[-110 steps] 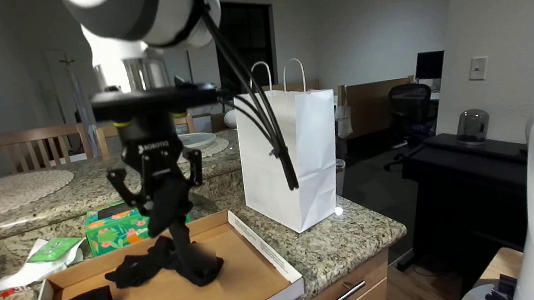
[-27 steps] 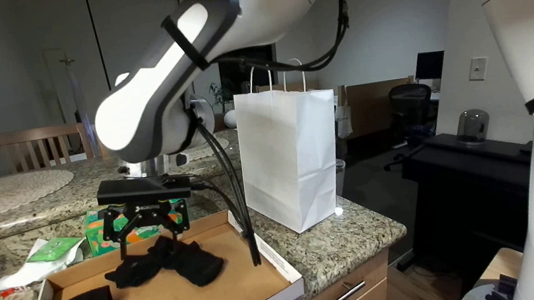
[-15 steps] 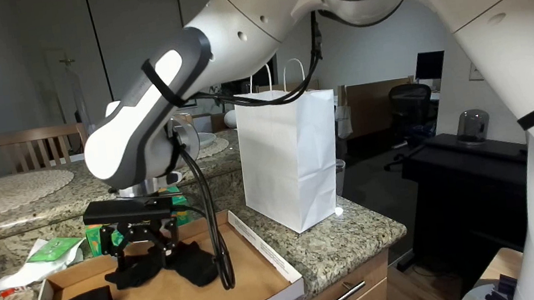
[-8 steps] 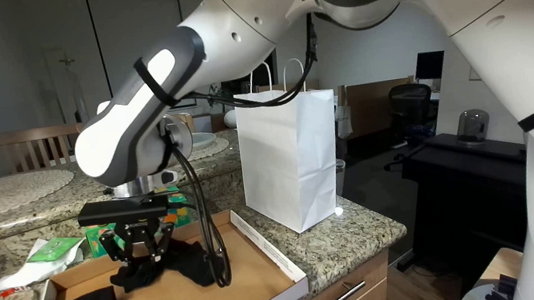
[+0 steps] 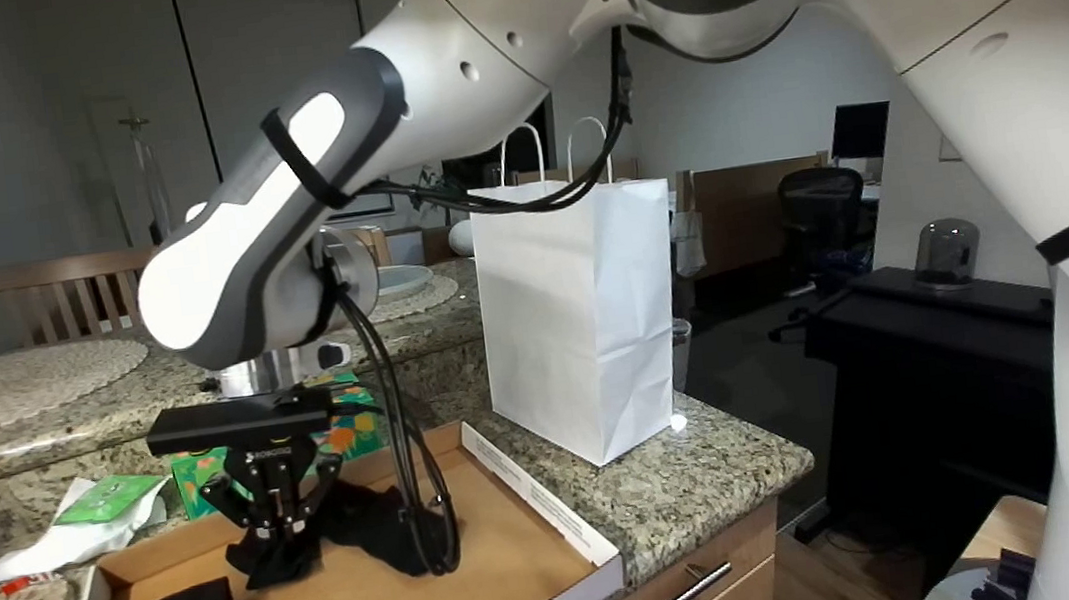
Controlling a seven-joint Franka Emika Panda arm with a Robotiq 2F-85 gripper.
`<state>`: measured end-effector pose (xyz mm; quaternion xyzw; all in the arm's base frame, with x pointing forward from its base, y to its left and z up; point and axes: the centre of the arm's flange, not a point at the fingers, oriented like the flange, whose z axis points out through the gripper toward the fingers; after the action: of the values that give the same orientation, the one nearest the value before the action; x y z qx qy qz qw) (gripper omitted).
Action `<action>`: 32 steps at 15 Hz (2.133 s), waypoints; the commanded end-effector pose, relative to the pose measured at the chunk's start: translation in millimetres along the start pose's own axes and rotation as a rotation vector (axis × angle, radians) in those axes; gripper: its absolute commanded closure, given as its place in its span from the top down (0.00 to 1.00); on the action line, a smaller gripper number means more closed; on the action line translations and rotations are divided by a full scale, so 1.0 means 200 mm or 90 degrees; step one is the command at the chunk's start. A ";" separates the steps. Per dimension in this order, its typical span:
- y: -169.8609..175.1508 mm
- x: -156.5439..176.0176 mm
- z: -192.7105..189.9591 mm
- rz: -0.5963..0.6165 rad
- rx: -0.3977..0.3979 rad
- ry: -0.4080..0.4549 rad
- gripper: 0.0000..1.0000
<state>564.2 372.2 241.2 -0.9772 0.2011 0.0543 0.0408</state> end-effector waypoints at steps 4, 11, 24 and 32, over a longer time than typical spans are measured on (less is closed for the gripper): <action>0.01 -0.18 -0.31 -0.045 0.020 0.008 0.12; 0.04 -0.42 -1.14 -0.149 0.065 0.104 0.11; 1.11 -0.32 -2.52 -0.107 0.122 0.301 0.10; 2.27 -0.14 -2.63 -0.100 0.086 0.181 0.09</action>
<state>424.1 -18.9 760.9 -0.9753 0.1433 -0.1470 0.0808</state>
